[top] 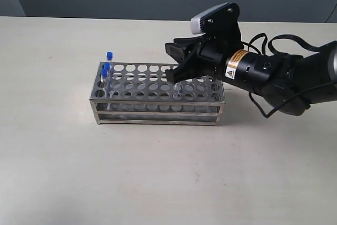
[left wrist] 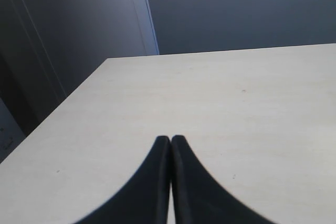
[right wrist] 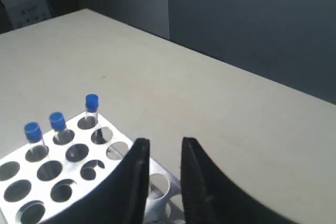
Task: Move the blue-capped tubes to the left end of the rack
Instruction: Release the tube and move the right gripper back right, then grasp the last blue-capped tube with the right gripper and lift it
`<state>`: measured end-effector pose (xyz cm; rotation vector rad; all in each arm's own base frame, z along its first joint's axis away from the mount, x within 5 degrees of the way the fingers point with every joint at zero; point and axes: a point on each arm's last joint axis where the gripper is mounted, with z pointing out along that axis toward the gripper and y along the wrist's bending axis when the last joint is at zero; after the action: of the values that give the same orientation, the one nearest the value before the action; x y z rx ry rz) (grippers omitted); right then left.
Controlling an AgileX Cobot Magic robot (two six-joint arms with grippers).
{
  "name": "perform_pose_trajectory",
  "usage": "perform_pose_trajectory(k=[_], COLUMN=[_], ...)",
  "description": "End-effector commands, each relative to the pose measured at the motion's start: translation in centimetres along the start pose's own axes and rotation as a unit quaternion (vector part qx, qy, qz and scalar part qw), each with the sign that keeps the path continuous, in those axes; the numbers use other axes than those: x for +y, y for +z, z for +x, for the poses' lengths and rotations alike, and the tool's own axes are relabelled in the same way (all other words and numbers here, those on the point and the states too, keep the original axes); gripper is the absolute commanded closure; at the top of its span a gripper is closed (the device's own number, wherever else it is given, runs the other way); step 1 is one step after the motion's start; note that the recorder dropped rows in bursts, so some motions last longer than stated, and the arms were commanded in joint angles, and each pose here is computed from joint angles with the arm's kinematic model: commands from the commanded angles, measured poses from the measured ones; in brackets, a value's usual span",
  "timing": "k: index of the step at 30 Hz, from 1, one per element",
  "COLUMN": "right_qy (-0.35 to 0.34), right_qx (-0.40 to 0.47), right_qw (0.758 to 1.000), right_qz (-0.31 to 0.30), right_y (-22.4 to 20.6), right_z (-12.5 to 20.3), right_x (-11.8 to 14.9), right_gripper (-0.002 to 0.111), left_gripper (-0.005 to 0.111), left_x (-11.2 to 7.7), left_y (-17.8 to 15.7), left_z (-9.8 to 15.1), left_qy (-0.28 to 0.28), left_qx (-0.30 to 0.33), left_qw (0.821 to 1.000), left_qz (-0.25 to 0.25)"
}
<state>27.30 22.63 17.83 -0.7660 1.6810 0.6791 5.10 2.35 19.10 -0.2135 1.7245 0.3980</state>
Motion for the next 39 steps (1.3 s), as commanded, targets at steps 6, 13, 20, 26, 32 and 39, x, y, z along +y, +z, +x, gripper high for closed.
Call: perform_pose_trajectory(k=[6, 13, 20, 26, 32, 39], right_qy=[-0.01, -0.008, 0.004, -0.005, -0.014, -0.002], right_qx=[0.028, 0.031, 0.016, -0.005, -0.033, 0.015], right_qw=[0.995, 0.996, 0.997, 0.998, 0.998, 0.999], right_qz=[0.096, 0.077, 0.073, 0.064, 0.059, 0.036], right_y=[-0.1, 1.1, 1.6, 1.4, 1.0, 1.5], right_z=[0.7, 3.4, 4.4, 3.4, 1.8, 3.9], right_x=[-1.9, -1.8, -1.9, -1.6, -1.4, -1.1], right_gripper=[0.041, 0.041, 0.041, 0.041, 0.044, 0.044], left_gripper=[0.106, 0.106, 0.106, 0.106, 0.106, 0.106], left_x=[0.0, 0.0, 0.0, 0.0, 0.0, 0.0], left_y=[-0.1, -0.1, -0.1, -0.1, -0.1, -0.1], left_z=[-0.2, -0.2, -0.2, -0.2, -0.2, -0.2], left_qy=[-0.001, -0.001, -0.001, -0.001, -0.001, -0.001], left_qx=[-0.006, -0.006, -0.006, -0.006, -0.006, -0.006], left_qw=[1.0, 1.0, 1.0, 1.0, 1.0, 1.0], left_qz=[0.001, 0.001, 0.001, 0.001, 0.001, 0.001])
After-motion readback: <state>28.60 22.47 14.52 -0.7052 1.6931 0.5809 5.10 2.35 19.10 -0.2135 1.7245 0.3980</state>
